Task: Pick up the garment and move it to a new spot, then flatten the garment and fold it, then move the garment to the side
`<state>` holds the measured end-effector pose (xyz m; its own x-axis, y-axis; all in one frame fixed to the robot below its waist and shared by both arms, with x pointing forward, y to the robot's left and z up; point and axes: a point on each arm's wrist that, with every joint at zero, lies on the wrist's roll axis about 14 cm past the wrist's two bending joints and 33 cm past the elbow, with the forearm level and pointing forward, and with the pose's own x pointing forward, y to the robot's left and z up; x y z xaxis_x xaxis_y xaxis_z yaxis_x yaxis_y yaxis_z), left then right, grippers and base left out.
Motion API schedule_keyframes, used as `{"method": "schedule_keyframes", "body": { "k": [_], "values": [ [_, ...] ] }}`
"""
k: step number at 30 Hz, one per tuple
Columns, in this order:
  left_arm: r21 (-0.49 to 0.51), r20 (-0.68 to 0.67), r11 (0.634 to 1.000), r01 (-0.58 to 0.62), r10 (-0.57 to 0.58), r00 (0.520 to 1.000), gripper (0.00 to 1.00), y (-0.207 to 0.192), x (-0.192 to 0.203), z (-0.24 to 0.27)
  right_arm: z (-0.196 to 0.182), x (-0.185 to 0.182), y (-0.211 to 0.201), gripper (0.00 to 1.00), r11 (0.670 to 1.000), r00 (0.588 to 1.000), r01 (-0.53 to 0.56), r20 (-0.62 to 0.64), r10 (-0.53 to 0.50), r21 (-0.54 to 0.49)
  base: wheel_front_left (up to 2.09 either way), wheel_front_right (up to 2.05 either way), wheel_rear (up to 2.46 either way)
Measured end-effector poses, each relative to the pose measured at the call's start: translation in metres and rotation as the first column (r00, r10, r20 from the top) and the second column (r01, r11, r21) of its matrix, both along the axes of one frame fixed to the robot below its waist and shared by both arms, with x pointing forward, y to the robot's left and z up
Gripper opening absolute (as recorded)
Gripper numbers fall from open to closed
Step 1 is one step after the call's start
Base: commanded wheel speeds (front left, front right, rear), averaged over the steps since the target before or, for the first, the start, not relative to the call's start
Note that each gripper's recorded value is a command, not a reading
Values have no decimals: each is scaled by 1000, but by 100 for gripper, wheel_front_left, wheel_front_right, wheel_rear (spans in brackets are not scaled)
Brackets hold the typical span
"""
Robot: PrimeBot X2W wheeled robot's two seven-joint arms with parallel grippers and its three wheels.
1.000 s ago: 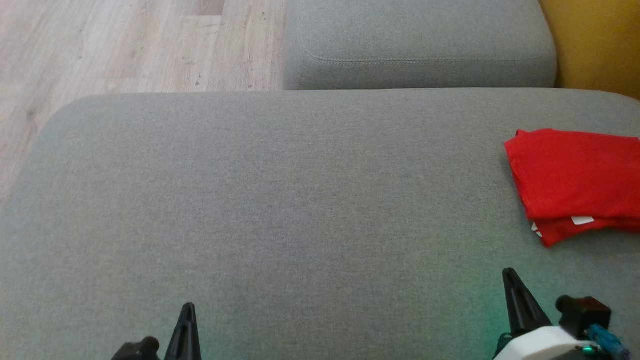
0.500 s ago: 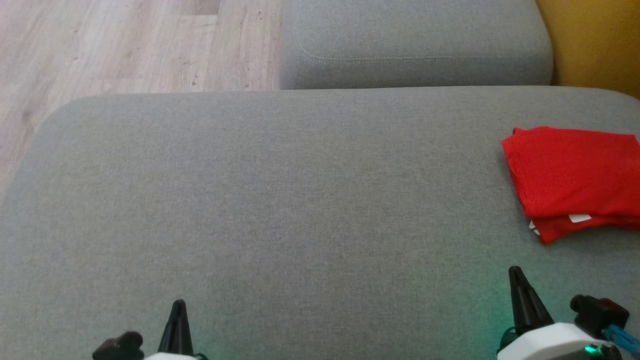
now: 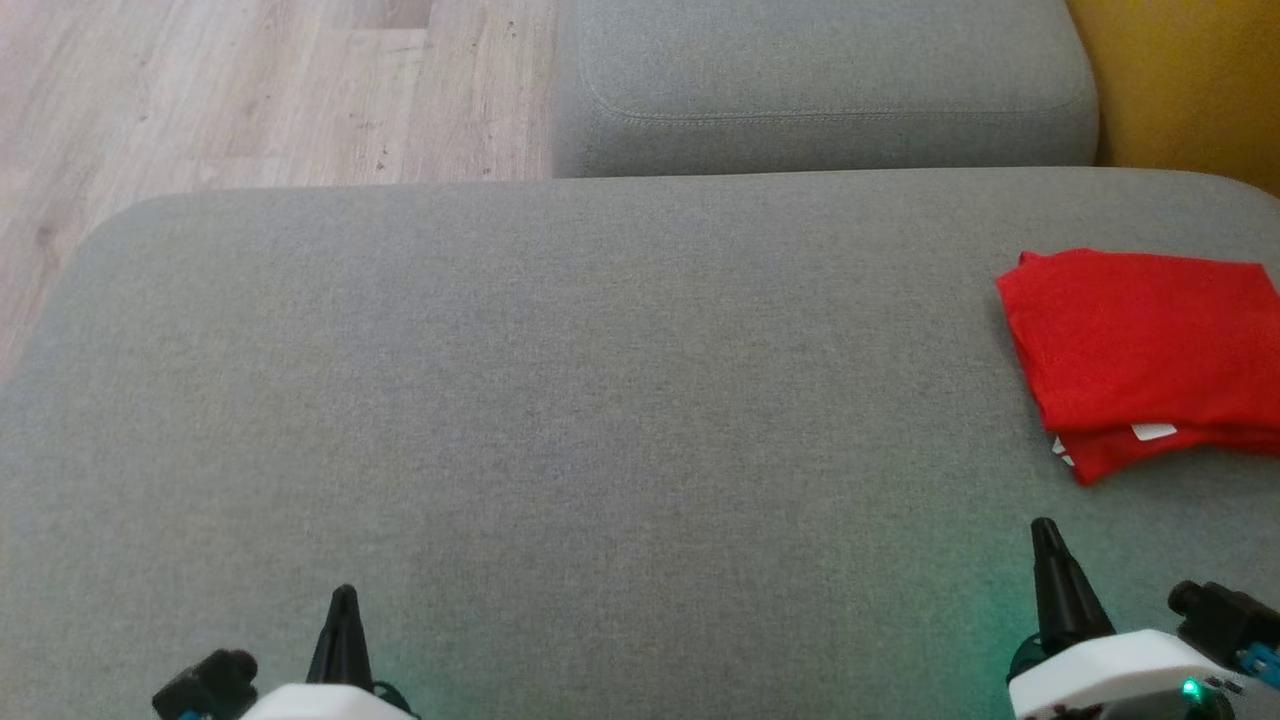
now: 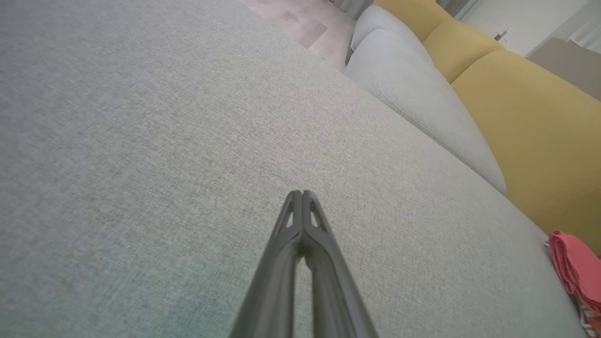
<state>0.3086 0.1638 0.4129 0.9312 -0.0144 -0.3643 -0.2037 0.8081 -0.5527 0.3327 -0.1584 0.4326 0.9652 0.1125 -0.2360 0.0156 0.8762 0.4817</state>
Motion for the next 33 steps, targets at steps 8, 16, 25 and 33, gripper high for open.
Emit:
{"method": "schedule_keyframes", "body": {
  "k": [8,16,25,33],
  "values": [
    [-72,6,997,-24,24,1000,0,3,8,5,6,6,-3,0,995,999,33,5,-34,92,0,0,0],
    [-161,-2,986,-42,42,999,0,2,12,5,7,9,-7,0,981,998,68,-3,-69,184,0,0,0],
    [-250,13,966,-63,69,998,0,4,21,12,10,11,-13,0,952,994,110,-12,-112,286,0,0,0],
    [-333,9,939,-84,93,996,0,5,24,14,13,15,-16,0,918,990,136,-19,-138,373,0,0,0]
  ]
}}
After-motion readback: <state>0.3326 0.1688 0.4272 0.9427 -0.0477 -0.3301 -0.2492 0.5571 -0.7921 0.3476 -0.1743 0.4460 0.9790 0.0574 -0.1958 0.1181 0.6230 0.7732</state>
